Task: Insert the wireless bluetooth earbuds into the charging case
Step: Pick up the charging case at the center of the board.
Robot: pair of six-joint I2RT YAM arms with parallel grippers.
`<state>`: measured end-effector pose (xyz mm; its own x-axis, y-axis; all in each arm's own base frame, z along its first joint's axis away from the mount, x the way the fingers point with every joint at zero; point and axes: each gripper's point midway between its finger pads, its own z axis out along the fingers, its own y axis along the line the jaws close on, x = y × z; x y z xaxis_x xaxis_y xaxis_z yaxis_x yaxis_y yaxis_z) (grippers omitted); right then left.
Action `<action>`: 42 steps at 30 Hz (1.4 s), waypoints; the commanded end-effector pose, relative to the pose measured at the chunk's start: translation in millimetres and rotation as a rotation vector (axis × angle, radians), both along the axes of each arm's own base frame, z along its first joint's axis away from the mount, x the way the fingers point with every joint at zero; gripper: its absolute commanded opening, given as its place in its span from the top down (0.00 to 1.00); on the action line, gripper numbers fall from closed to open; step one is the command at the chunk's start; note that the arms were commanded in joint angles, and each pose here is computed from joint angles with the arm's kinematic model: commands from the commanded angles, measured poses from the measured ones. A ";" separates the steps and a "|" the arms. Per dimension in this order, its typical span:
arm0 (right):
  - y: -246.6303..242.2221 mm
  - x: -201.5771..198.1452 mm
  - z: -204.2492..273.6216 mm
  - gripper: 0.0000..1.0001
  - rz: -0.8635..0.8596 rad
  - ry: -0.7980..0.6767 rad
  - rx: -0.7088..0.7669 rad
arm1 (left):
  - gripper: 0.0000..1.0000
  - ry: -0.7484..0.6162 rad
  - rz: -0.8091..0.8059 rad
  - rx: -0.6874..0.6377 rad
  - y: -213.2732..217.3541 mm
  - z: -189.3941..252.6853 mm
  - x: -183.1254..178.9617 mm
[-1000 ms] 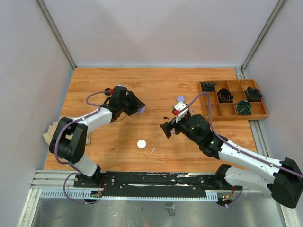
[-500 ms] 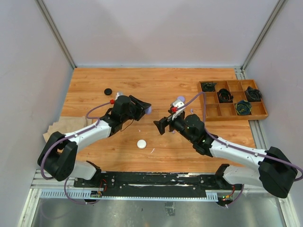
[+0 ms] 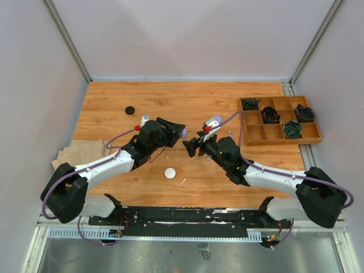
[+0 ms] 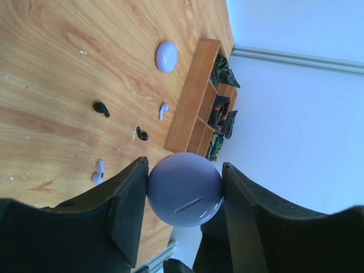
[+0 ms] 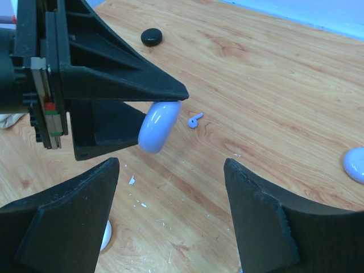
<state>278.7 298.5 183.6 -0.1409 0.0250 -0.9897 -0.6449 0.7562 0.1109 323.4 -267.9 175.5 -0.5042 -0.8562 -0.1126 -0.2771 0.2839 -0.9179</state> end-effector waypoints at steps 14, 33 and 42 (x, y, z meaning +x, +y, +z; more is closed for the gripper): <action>6.7 31.9 25.6 0.36 -0.100 -0.015 0.143 | 0.56 -0.021 0.028 -0.102 -11.3 13.7 -7.5; 8.2 31.4 23.4 0.72 -0.098 0.008 0.155 | 0.45 -0.016 0.046 -0.134 -15.0 12.7 -9.0; 2.4 28.1 29.6 0.83 -0.059 0.013 0.129 | 0.26 -0.093 0.029 -0.104 -10.2 23.6 -11.5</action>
